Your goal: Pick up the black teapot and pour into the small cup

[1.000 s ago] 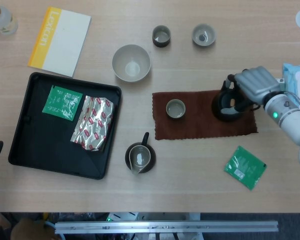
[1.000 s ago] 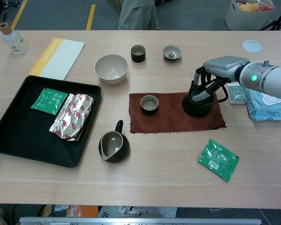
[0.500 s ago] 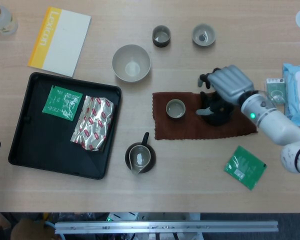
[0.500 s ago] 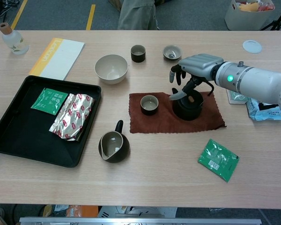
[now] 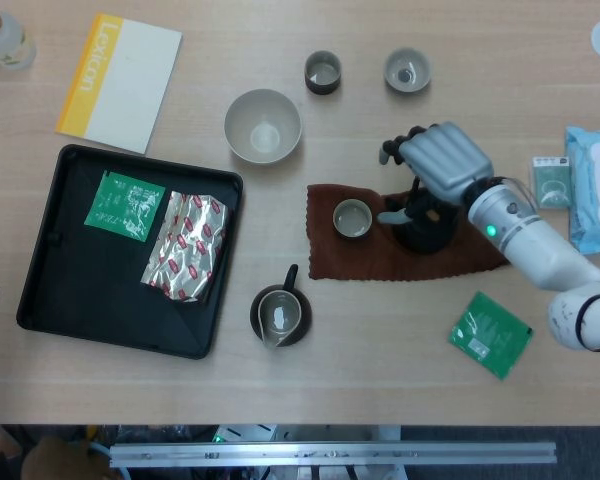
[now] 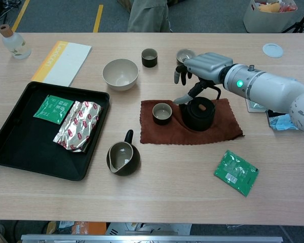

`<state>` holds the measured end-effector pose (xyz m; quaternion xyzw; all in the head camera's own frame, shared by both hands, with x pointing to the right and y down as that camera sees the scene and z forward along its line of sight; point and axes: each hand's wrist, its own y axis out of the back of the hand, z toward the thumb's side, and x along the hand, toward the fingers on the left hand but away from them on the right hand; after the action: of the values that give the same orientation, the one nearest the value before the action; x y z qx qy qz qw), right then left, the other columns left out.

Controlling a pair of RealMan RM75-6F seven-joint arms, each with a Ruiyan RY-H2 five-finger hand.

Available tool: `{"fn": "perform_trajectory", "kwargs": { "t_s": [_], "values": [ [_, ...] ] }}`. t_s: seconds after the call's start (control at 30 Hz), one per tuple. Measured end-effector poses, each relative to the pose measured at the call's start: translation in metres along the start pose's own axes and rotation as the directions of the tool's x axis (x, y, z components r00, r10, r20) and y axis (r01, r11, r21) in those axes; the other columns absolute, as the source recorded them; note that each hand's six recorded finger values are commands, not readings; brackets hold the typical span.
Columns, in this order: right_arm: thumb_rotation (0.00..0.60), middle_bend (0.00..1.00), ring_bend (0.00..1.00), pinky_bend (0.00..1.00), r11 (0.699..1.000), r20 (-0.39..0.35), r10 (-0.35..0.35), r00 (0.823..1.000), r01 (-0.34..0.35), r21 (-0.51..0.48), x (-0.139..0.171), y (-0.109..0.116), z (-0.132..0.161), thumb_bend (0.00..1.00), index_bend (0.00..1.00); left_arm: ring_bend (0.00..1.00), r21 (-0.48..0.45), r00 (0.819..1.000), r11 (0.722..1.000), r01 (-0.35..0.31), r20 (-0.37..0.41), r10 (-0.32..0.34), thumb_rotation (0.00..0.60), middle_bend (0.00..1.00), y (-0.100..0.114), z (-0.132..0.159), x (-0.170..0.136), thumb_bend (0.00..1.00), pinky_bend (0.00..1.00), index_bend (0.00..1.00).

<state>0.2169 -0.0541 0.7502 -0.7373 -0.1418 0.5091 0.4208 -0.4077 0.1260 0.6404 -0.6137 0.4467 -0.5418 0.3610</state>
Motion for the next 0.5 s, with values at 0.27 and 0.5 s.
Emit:
{"fn": "perform_trajectory", "kwargs": {
  "t_s": [0.27, 0.5],
  "values": [
    [0.300, 0.38, 0.29, 0.40, 1.000, 0.059, -0.017, 0.998, 0.018, -0.001, 0.010, 0.003, -0.023, 0.02, 0.31, 0.16, 0.003, 1.000, 1.000, -0.001, 0.009, 0.001, 0.600, 0.15, 0.002, 0.003, 0.001, 0.29, 0.17, 0.11],
    [0.302, 0.37, 0.29, 0.40, 0.999, 0.107, 0.049, 0.993, -0.047, -0.014, 0.020, -0.005, -0.046, 0.02, 0.31, 0.16, -0.001, 1.000, 1.000, 0.006, 0.013, -0.006, 0.600, 0.15, -0.001, 0.004, 0.001, 0.29, 0.17, 0.11]
  ]
}}
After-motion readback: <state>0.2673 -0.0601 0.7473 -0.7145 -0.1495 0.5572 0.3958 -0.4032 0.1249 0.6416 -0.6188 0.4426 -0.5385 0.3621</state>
